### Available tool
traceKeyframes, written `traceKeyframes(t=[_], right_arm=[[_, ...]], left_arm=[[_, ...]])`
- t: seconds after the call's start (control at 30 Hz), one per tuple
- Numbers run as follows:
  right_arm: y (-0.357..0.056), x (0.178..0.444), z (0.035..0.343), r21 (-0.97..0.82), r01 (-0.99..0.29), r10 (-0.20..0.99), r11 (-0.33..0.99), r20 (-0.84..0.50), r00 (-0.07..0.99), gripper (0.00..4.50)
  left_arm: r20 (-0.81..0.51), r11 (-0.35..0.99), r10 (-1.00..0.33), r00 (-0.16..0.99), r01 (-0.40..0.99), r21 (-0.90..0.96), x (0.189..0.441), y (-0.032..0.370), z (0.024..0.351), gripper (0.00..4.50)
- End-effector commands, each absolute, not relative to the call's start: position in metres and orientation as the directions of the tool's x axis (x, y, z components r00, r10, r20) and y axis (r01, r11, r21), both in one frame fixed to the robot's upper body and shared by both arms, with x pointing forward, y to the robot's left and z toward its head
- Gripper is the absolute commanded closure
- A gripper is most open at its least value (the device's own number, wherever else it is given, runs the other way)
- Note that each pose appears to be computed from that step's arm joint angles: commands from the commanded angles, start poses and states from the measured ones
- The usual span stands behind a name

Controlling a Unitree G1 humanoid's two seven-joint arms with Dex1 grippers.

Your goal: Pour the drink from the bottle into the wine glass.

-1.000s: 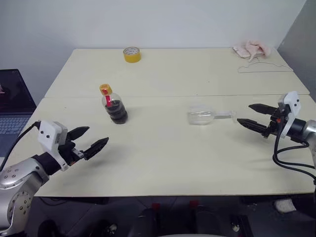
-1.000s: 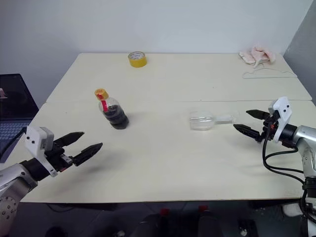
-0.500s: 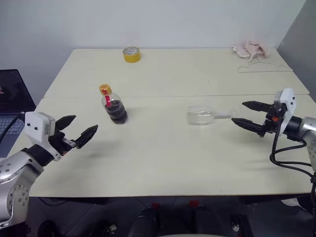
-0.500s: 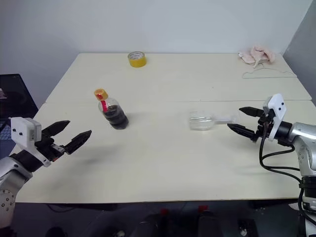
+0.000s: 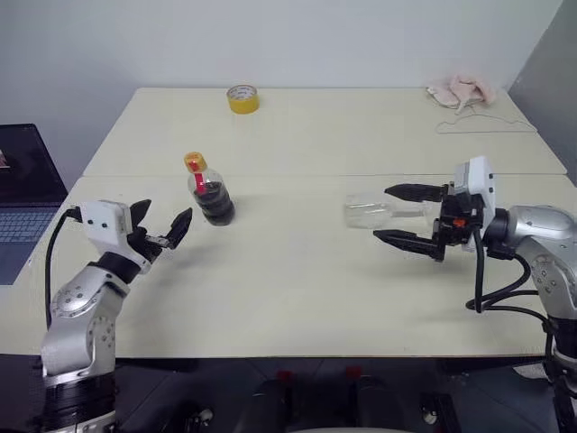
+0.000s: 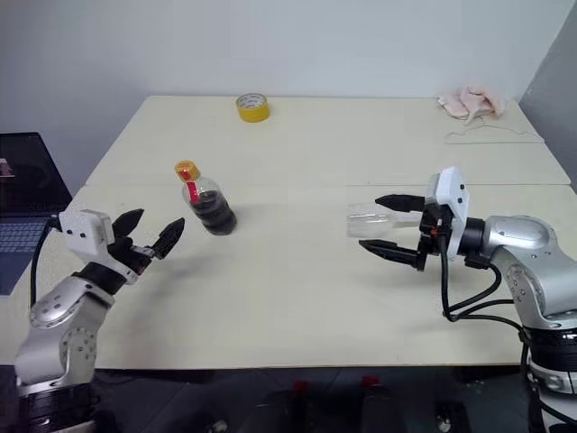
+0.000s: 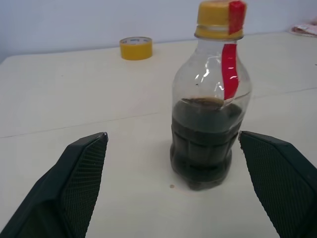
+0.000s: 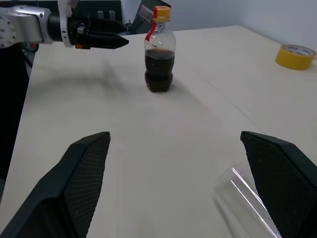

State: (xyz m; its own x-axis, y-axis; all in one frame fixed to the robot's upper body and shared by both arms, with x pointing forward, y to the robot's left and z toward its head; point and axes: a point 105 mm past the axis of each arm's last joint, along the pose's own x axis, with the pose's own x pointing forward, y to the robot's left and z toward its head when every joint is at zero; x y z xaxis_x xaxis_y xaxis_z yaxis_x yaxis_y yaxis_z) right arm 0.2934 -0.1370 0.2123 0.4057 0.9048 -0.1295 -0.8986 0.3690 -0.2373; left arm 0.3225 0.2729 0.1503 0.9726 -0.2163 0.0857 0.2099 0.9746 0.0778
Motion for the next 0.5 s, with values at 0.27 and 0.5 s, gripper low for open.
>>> traceKeyframes(t=[0.27, 0.5], right_arm=[[-0.129, 0.29, 0.227, -0.297, -0.888, 0.911, 0.35, -0.111, 0.397, 0.0], [-0.122, 0.289, 0.229, -0.302, -0.888, 0.916, 0.346, -0.097, 0.389, 0.0]], left_arm=[[0.085, 0.945, -0.304, 0.949, 0.29, 0.149, 0.344, 0.248, 0.143, 0.03], [0.086, 0.947, -0.297, 0.951, 0.281, 0.155, 0.355, 0.25, 0.142, 0.03]])
